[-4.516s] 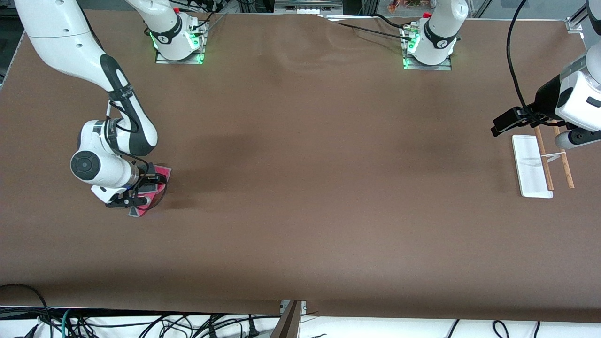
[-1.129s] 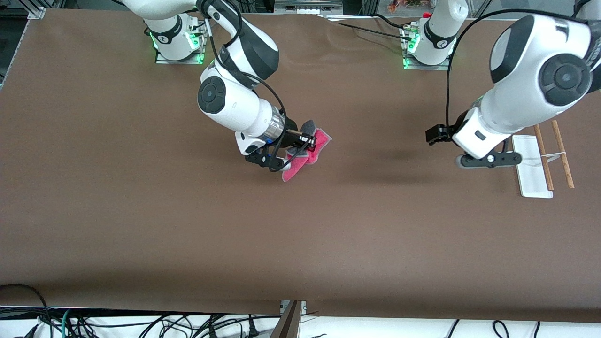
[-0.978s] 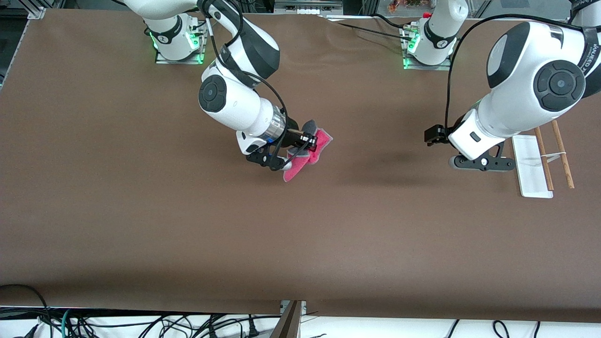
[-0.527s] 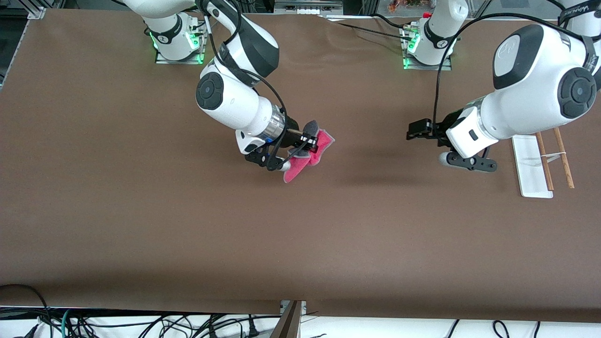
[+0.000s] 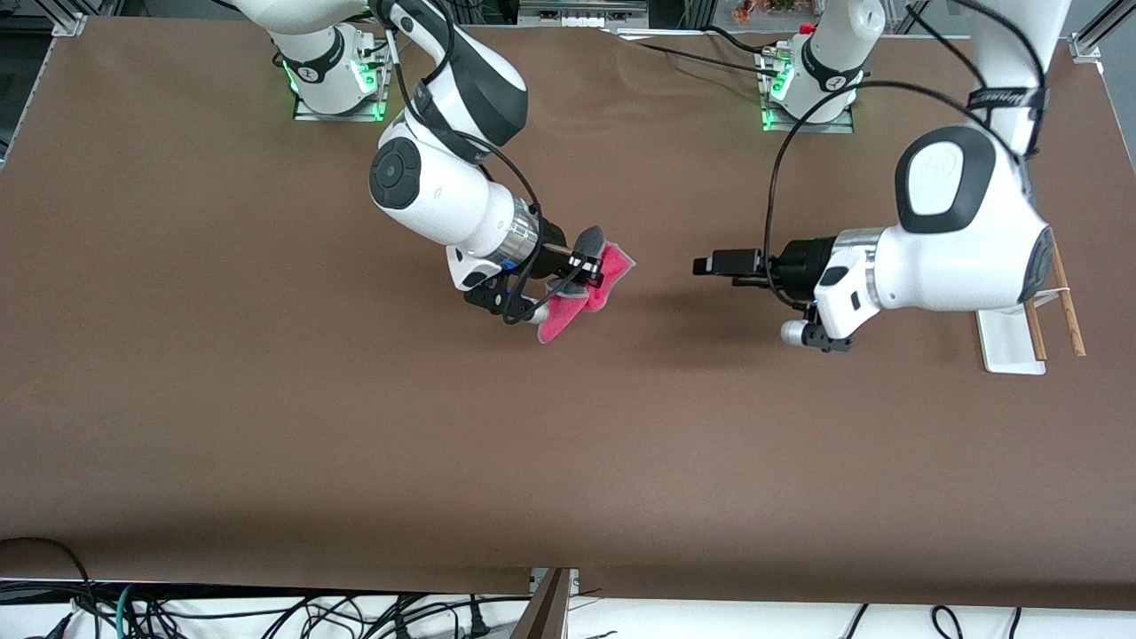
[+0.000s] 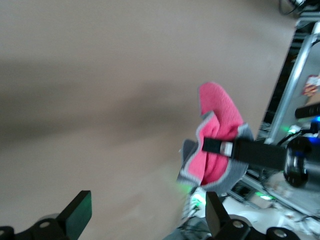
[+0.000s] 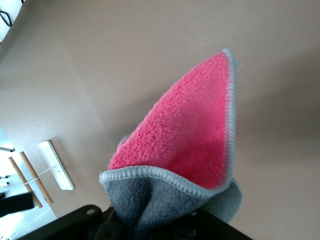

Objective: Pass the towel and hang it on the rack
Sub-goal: 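Hold the towel with the right gripper while the left gripper reaches it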

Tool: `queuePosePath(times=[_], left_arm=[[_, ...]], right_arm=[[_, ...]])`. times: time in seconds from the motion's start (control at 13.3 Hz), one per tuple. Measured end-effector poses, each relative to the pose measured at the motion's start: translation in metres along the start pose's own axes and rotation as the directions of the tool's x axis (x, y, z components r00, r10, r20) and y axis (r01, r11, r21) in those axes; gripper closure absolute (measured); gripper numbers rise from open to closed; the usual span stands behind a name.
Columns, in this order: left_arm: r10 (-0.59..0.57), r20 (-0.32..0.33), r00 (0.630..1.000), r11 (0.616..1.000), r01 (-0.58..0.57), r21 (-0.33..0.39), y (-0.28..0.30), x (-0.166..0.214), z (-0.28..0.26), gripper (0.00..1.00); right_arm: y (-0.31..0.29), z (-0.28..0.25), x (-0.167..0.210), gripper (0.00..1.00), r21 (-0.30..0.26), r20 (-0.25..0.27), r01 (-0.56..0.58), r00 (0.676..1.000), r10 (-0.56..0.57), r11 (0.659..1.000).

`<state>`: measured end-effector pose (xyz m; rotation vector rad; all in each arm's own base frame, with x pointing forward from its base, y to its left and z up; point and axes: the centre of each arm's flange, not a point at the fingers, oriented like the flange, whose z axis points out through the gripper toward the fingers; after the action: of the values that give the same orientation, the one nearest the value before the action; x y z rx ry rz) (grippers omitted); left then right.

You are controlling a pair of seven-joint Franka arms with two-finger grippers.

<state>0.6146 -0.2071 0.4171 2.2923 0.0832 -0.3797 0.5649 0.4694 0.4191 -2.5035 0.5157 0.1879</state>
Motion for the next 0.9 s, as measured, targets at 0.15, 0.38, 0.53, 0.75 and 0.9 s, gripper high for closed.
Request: queuePosePath(times=[0.15, 0.38, 0.53, 0.75, 0.9], left_arm=[[-0.033, -0.022, 0.999, 0.998, 0.032, -0.046, -0.01, 0.011, 0.023, 0.0], [-0.072, -0.026, 0.997, 0.988, 0.067, -0.135, -0.003, 0.016, 0.049, 0.01], [-0.079, -0.023, 0.997, 0.984, 0.074, -0.159, 0.003, 0.015, 0.059, 0.01], [-0.09, -0.001, 0.996, 0.983, 0.088, -0.16, 0.003, 0.013, 0.063, 0.06], [-0.109, 0.024, 0.994, 0.981, 0.112, -0.158, 0.001, 0.01, 0.067, 0.12]], right_arm=[[-0.005, -0.001, -0.003, 0.92, 0.01, -0.001, -0.008, 1.0, 0.008, 1.0], [-0.015, -0.001, -0.006, 0.92, 0.05, -0.02, -0.02, 1.0, 0.021, 0.999], [-0.017, 0.004, -0.005, 0.92, 0.06, -0.022, -0.024, 0.999, 0.026, 0.998], [-0.016, 0.005, 0.0, 0.92, 0.072, -0.032, -0.029, 0.999, 0.032, 0.997], [-0.015, 0.004, 0.006, 0.92, 0.085, -0.048, -0.035, 0.998, 0.039, 0.996]])
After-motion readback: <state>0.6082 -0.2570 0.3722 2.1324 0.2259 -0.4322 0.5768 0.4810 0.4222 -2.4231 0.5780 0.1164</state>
